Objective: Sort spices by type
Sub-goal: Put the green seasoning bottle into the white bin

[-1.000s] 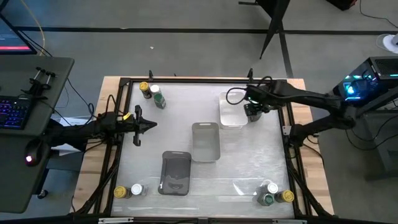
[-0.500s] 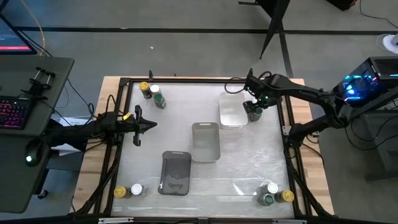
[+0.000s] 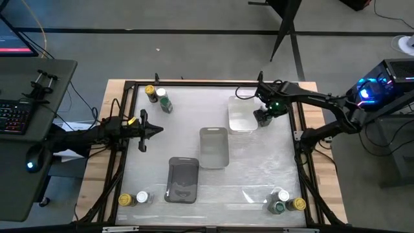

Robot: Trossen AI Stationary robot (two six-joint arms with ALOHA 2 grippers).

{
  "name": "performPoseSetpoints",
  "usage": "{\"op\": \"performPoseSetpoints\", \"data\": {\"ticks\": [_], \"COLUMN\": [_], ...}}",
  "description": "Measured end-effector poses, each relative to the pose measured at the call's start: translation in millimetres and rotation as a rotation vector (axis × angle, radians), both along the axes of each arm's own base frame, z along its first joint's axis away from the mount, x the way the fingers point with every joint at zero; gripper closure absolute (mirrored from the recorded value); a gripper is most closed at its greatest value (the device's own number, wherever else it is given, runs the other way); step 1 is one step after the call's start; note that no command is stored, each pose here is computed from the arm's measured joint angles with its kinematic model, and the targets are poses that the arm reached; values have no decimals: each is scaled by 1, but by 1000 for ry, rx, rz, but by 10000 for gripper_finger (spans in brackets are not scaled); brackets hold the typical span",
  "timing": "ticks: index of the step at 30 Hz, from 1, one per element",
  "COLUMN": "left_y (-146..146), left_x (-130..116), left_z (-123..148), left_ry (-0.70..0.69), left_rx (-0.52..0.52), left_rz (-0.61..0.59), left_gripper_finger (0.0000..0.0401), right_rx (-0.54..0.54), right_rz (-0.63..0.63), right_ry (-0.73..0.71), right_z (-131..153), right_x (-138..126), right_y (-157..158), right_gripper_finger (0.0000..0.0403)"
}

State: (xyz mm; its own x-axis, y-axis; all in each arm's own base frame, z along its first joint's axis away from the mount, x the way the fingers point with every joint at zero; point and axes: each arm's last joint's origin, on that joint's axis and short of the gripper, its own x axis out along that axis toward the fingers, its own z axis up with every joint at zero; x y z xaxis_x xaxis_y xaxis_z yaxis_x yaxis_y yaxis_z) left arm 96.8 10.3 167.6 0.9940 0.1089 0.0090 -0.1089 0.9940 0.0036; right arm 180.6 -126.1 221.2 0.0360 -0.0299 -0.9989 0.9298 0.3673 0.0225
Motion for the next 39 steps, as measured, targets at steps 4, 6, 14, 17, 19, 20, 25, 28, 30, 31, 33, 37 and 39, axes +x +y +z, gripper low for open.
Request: {"op": "performPoseSetpoints", "data": {"ticks": [4,6,14,17,19,20,25,28,30,31,33,37,39], "left_y": [0,0,0,0,0,0,0,0,0,0,0,0,0], "left_x": [0,0,0,0,0,0,0,0,0,0,0,0,0], "left_z": [0,0,0,0,0,0,0,0,0,0,0,0,0], "left_ry": [0,0,0,0,0,0,0,0,0,0,0,0,0], "left_rx": [0,0,0,0,0,0,0,0,0,0,0,0,0], "left_rz": [0,0,0,0,0,0,0,0,0,0,0,0,0], "left_gripper_finger": [400,400,400,400,400,400,400,400,400,400,400,400,400], "right_rx": [-36,-35,-44,-45,-45,-45,-36,-27,2,19,48,48,21], "right_rz": [9,9,5,-2,-2,-2,-1,0,8,10,31,104,124], "right_ry": [9,11,3,1,1,1,-4,0,8,18,54,61,27], "right_z": [0,0,0,0,0,0,0,0,0,0,5,32,56], "right_x": [0,0,1,1,1,1,1,1,-1,-2,-4,-5,-5], "right_y": [-2,-1,-2,-2,-2,-2,-2,-1,0,2,5,12,17], "right_gripper_finger": [75,75,104,128,143,151,189,201,201,201,201,201,201]}}
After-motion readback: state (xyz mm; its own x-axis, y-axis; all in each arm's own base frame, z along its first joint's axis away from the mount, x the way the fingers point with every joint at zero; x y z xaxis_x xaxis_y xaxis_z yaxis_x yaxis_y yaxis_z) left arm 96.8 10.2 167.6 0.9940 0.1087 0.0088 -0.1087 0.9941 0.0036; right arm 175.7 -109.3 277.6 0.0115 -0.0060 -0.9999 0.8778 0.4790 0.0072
